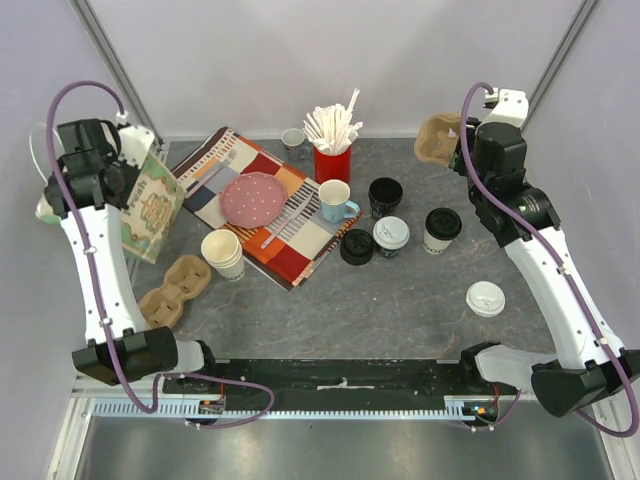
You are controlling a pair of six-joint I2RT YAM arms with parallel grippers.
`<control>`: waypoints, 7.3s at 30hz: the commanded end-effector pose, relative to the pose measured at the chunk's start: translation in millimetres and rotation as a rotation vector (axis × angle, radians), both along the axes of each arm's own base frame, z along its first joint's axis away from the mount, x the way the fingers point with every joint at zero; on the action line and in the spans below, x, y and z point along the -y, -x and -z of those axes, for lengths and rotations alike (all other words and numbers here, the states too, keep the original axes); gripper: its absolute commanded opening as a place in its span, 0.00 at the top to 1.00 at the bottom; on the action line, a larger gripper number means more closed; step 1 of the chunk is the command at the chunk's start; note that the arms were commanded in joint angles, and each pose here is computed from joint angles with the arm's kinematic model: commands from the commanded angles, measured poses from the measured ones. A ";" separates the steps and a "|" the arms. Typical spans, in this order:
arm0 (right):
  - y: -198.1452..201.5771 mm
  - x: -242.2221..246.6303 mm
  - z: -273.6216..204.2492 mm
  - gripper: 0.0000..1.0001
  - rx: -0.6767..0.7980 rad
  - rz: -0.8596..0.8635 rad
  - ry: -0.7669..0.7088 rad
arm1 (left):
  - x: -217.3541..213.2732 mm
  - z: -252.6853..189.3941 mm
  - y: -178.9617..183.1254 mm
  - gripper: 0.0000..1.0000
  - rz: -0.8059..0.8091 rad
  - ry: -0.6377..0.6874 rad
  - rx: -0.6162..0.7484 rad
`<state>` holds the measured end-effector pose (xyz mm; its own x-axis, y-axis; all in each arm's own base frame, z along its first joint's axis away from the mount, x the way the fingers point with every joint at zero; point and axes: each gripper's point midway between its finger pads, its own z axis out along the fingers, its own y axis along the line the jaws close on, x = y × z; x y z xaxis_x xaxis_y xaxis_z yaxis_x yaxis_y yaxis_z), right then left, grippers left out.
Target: Pack the takeout coffee
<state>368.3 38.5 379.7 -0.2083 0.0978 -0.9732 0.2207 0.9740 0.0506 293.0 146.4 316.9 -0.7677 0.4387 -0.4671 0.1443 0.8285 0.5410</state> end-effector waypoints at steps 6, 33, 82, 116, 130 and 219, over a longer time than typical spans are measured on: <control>7.9 -4.1 -16.8 0.91 0.055 -0.028 -0.055 | 100.3 -130.9 15.7 0.98 0.395 -0.054 0.321; 38.4 13.8 -32.3 0.92 0.082 0.024 -0.070 | 347.3 9.7 155.7 0.98 1.253 0.355 -0.324; 58.5 -37.8 -50.3 0.95 -0.025 -0.262 -0.186 | 412.9 -46.5 156.0 0.02 1.297 0.458 -0.119; 198.2 -237.2 -86.1 0.99 -0.227 -1.156 -0.957 | 386.0 48.9 76.7 0.98 1.164 0.607 -0.305; 172.0 -240.8 -19.5 1.00 -0.284 -0.939 -0.887 | 383.9 33.3 112.6 0.98 1.119 0.776 -0.283; 202.7 -236.2 34.4 1.00 -0.371 -0.882 -0.516 | 390.6 27.0 103.8 0.98 0.980 0.885 -0.273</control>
<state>169.4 287.5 360.5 -0.6973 0.1856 -0.6923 -0.4646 0.6185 0.6337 194.3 -241.8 280.1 -0.3998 0.5339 -0.7451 0.9008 0.3791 -0.2118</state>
